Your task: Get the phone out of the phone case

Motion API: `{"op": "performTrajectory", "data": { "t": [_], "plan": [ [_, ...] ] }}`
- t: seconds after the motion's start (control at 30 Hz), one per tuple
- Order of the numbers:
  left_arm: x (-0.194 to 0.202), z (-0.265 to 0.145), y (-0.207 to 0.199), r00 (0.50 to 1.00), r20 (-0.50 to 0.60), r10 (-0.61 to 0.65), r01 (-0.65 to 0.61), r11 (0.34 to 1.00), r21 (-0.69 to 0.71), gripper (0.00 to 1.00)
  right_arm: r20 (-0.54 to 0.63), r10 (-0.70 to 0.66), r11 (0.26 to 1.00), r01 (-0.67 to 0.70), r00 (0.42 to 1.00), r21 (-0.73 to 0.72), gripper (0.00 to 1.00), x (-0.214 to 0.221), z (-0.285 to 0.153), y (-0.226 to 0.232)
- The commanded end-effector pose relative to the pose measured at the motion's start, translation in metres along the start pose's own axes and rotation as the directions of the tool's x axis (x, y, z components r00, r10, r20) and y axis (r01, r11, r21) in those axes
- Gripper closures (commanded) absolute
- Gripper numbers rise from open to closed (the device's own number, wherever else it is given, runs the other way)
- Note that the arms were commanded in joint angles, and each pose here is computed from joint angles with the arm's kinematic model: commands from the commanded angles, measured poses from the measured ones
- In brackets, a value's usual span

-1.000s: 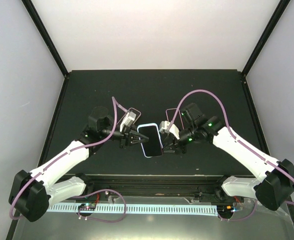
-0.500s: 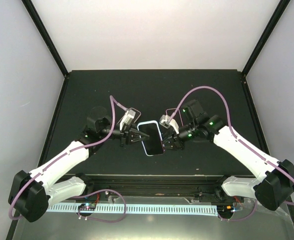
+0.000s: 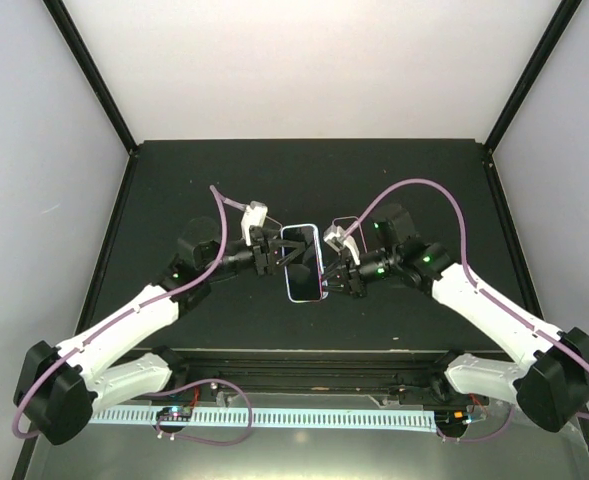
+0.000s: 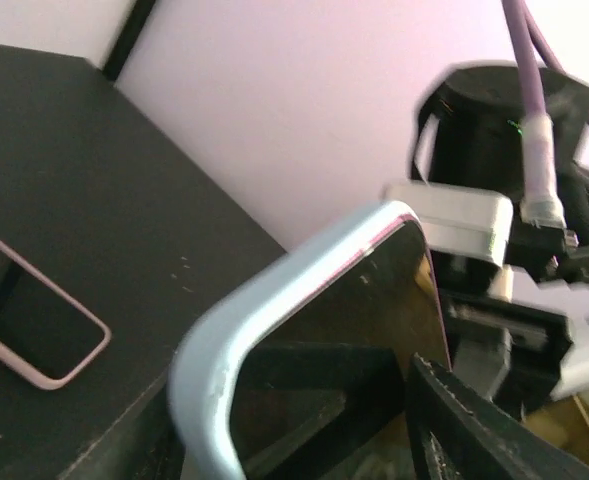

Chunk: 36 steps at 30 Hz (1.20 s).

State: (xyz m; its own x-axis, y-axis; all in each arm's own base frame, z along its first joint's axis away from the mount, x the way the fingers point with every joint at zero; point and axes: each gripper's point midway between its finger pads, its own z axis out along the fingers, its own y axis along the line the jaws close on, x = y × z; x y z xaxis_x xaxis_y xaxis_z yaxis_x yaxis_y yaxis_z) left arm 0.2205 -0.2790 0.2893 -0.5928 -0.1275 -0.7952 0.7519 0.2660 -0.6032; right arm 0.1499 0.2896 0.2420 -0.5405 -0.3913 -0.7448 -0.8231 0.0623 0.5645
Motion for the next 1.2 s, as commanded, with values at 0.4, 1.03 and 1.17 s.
{"op": "performTrajectory", "data": {
  "t": [0.4, 1.03, 1.17],
  "plan": [
    [-0.005, -0.083, 0.044, 0.964, 0.258, -0.068, 0.192, 0.846, -0.497, 0.43, 0.165, 0.136, 0.962, -0.17, 0.977, 0.213, 0.99, 0.0, -0.015, -0.028],
    [0.027, -0.081, 0.034, 0.996, -0.023, 0.082, -0.077, 0.751, -0.656, 0.45, 0.138, 0.133, 0.932, -0.171, 0.981, 0.321, 0.99, 0.011, -0.021, -0.046],
    [0.025, -0.082, 0.05, 0.991, -0.051, 0.121, -0.12, 0.682, -0.721, 0.43, 0.161, 0.179, 0.848, -0.235, 0.971, 0.475, 0.99, 0.007, -0.028, -0.083]
  ]
}}
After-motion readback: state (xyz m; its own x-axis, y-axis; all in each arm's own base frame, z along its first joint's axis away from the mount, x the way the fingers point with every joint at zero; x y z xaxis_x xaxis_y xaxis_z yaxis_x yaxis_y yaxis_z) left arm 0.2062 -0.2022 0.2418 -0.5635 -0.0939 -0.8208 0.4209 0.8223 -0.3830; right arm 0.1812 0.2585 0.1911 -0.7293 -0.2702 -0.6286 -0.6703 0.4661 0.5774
